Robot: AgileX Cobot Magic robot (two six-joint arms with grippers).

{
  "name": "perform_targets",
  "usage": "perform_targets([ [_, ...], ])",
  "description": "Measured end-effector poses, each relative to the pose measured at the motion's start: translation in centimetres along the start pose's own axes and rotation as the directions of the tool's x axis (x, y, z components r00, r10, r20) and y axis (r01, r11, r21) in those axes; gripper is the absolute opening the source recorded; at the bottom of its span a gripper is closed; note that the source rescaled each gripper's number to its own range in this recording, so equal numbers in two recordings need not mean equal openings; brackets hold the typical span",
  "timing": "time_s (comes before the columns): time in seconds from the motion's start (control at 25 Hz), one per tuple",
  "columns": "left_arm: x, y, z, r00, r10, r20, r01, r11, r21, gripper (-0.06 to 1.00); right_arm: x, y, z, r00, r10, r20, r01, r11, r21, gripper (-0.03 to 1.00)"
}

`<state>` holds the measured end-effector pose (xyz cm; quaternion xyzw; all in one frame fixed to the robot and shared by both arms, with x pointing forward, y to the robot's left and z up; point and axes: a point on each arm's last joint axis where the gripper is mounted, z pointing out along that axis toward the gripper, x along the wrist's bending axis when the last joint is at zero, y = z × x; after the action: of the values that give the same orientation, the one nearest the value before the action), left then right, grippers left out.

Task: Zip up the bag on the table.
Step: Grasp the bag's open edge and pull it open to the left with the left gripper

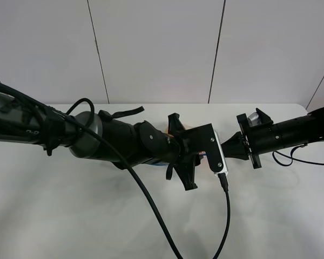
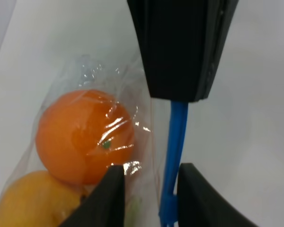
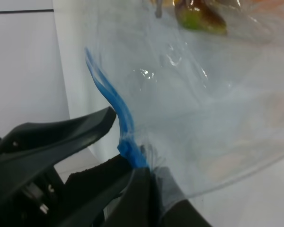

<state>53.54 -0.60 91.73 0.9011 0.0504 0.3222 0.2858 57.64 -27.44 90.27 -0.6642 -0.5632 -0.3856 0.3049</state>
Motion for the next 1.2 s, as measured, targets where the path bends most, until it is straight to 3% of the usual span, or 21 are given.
perform_targets([
  [0.24, 0.2, -0.3, 0.1, 1.0, -0.008, -0.001, 0.008, 1.0, 0.006, 0.51, 0.0, 0.0, 0.0, 1.0, -0.001, 0.001, 0.001, 1.0, 0.001, 0.0],
  [0.44, -0.3, -0.7, 0.7, 1.0, -0.006, 0.014, 0.005, 1.0, 0.022, 0.55, 0.0, 0.0, 0.0, 1.0, -0.001, 0.001, 0.001, 1.0, 0.002, 0.0],
  [0.56, -1.0, -1.2, 1.3, 0.999, -0.003, 0.045, 0.001, 0.999, 0.037, 0.53, 0.0, 0.0, 0.0, 1.0, -0.001, 0.001, 0.001, 1.0, 0.002, 0.0],
  [0.84, -0.9, -1.2, 1.3, 0.999, -0.003, 0.047, 0.002, 0.999, 0.034, 0.33, 0.0, 0.0, 0.0, 1.0, -0.001, 0.002, 0.001, 1.0, 0.002, 0.0],
  [1.2, -0.4, -0.6, 0.7, 0.999, -0.004, 0.037, 0.004, 1.0, 0.016, 0.3, 0.0, 0.0, 0.0, 1.0, -0.002, 0.004, 0.002, 1.0, 0.002, 0.0],
])
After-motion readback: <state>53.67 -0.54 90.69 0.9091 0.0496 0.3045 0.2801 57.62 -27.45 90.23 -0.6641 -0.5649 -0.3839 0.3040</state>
